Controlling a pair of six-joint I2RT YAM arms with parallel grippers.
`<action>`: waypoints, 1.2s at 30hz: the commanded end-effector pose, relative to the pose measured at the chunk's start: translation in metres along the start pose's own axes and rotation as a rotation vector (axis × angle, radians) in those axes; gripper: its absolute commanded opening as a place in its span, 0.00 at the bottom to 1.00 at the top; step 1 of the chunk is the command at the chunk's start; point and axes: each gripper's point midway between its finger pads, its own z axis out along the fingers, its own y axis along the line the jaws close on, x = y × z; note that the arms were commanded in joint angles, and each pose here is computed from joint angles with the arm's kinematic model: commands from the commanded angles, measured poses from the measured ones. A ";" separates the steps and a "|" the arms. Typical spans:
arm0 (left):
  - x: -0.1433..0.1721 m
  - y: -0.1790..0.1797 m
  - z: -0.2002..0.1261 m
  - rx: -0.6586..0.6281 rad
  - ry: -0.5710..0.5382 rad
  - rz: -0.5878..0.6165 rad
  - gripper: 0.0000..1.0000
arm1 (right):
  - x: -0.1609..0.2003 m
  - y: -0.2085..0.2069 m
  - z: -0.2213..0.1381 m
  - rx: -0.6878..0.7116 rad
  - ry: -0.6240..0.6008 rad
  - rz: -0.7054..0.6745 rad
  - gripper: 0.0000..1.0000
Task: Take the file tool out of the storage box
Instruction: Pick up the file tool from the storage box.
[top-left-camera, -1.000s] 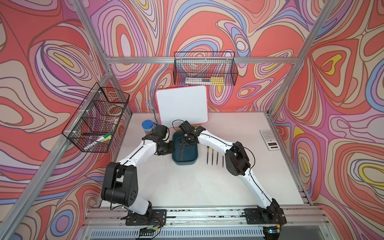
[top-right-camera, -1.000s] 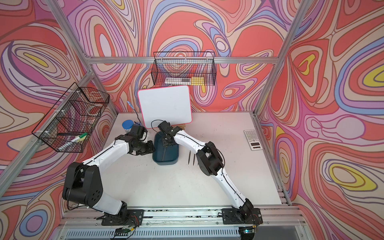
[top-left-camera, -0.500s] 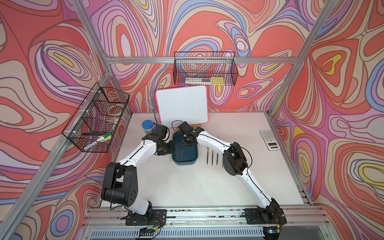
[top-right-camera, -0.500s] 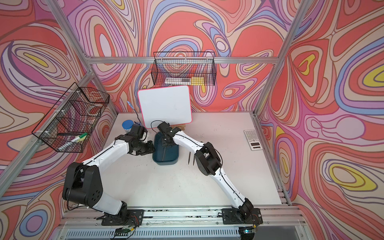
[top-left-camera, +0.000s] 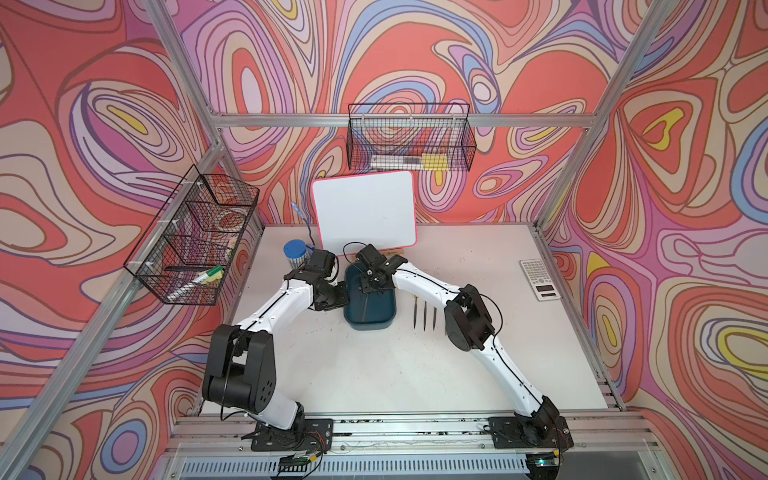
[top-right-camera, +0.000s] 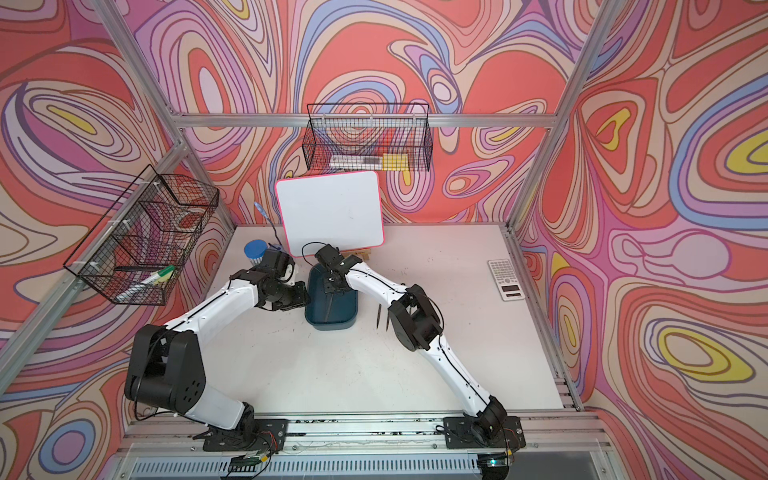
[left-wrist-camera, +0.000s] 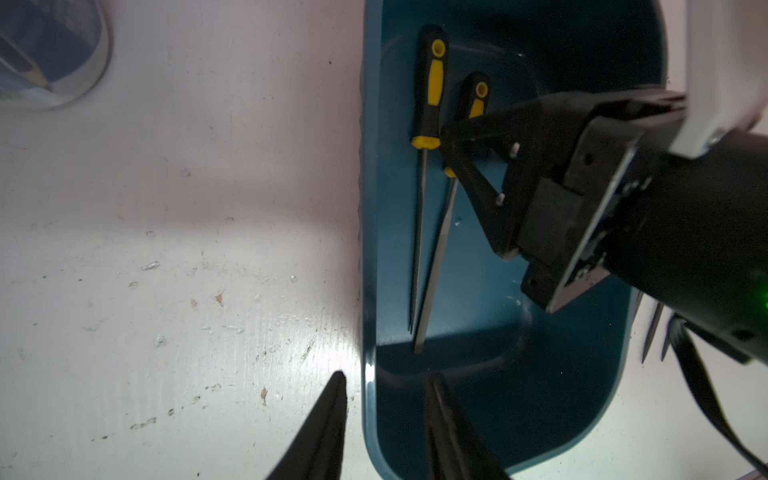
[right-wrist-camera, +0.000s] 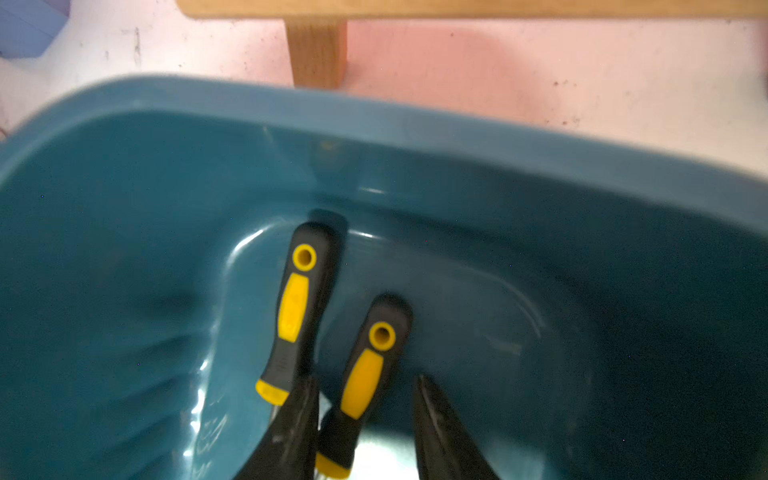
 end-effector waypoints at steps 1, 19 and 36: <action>0.006 0.004 -0.002 -0.020 0.009 0.017 0.36 | 0.020 -0.007 0.020 0.036 0.056 -0.014 0.38; 0.007 0.006 -0.008 -0.033 -0.002 0.024 0.36 | 0.036 -0.021 0.028 0.098 0.099 -0.017 0.15; 0.001 0.002 -0.014 -0.032 -0.011 0.037 0.36 | -0.066 0.041 -0.123 -0.321 -0.400 0.076 0.07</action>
